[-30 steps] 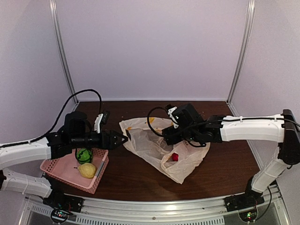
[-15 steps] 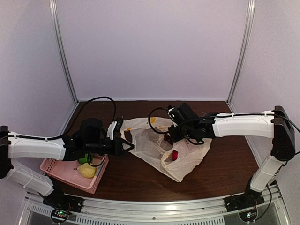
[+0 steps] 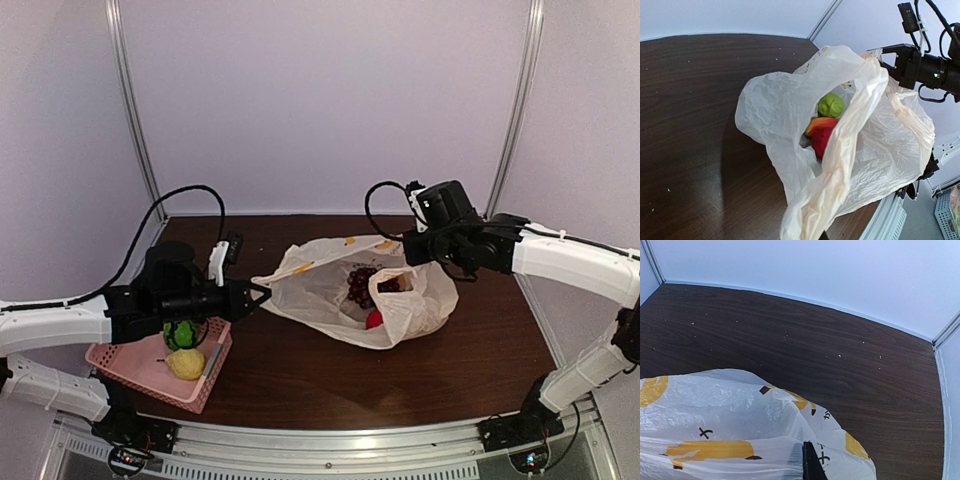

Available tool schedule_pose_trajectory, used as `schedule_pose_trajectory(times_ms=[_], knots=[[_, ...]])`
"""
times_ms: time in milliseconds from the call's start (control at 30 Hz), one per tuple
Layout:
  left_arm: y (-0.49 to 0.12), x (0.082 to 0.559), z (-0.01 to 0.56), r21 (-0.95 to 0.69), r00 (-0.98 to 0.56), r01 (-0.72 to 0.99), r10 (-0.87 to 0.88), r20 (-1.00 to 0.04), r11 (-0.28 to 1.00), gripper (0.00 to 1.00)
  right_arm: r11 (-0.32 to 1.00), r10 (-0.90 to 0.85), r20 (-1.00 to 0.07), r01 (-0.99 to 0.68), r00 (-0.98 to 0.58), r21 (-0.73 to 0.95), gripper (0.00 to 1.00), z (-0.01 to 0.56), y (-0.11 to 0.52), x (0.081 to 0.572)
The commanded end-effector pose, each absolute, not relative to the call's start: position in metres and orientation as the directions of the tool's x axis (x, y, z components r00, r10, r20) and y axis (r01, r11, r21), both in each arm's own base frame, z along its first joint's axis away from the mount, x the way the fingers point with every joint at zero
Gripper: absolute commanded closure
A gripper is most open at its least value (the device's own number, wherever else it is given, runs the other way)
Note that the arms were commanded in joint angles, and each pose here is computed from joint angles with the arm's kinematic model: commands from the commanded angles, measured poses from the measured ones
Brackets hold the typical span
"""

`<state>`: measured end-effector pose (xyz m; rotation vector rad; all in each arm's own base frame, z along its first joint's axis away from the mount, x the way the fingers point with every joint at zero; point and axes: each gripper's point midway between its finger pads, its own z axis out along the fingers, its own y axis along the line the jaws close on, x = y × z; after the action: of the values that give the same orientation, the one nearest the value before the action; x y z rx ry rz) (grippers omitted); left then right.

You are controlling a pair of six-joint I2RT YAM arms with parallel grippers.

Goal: Untie the knot of the plastic bag and take out the fruit
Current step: Adjust the bag opening for the takeout bag, then reach into the gripper in the takeout bag.

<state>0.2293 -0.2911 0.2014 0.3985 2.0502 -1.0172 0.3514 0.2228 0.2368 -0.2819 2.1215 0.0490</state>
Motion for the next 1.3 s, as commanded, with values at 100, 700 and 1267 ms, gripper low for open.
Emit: schedule_pose_trajectory(times_ms=[100,700,1267], knots=[[-0.308,0.215,0.21,-0.483,-0.597,0.66,0.01,-0.803,0.576,1.0,0.974,-0.184,-0.831,-0.208,-0.525,-0.085,0.7,0.244,0.194,0.346],[-0.345,0.194,0.229,-0.468,-0.542,0.754,0.035,-0.84,0.46,1.0,0.649,-0.26,-0.865,-0.741,-0.43,0.173,0.37,0.28,0.336,0.219],[-0.337,0.191,0.231,-0.457,-0.52,0.761,0.011,-0.854,0.459,1.0,0.897,-0.393,-0.616,-0.431,-0.682,-0.095,0.42,0.127,0.326,0.266]])
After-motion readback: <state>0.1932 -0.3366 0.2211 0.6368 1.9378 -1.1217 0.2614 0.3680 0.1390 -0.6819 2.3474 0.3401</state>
